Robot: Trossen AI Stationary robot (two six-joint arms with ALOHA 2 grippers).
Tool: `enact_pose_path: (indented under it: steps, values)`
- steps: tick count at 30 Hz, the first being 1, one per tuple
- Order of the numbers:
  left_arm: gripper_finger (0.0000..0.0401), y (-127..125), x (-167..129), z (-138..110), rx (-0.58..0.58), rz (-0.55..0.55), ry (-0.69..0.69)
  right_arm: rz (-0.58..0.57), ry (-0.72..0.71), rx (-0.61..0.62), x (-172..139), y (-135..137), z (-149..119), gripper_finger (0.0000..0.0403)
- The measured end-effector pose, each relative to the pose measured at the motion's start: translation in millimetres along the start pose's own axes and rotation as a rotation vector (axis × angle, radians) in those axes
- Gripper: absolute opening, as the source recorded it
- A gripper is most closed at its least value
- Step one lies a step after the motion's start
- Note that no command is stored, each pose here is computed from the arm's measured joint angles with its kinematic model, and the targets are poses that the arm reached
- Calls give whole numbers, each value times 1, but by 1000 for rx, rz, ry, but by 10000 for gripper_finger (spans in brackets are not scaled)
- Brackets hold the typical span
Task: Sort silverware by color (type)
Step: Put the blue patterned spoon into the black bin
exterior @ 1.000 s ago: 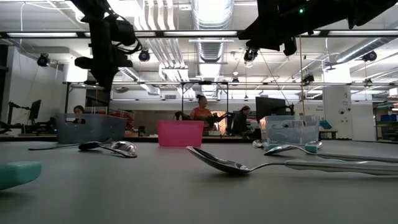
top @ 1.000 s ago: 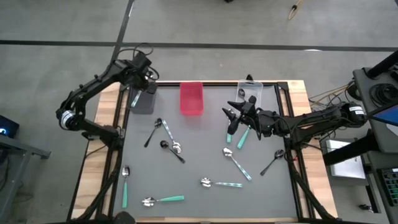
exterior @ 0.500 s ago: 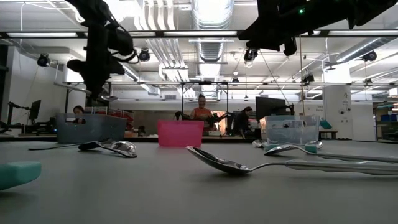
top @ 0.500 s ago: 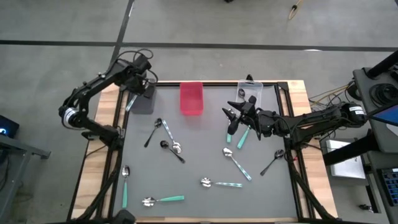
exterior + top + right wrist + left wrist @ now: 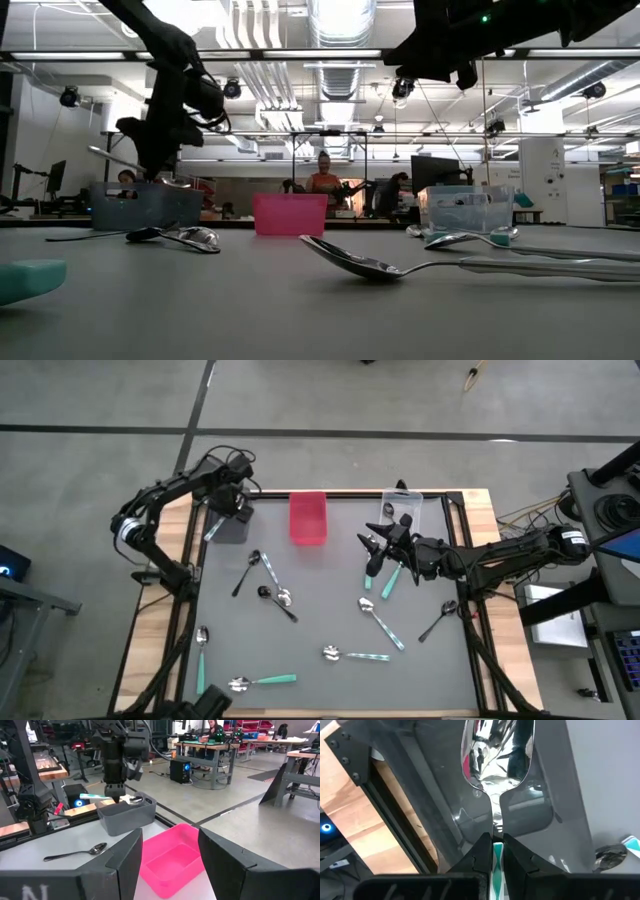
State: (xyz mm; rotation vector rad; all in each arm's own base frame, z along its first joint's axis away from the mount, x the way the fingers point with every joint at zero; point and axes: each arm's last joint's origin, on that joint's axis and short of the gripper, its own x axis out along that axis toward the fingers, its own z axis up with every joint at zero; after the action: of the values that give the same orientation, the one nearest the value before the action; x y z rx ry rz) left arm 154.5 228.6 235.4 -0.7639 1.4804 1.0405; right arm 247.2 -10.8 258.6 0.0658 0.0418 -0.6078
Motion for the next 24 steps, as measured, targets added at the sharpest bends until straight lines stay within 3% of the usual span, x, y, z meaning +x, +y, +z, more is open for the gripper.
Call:
enact_pose_path:
  steps: [24]
  values:
    - [11, 8, 8, 9, -31, -1, -1, 0, -1, -16, 0, 0, 0, 184]
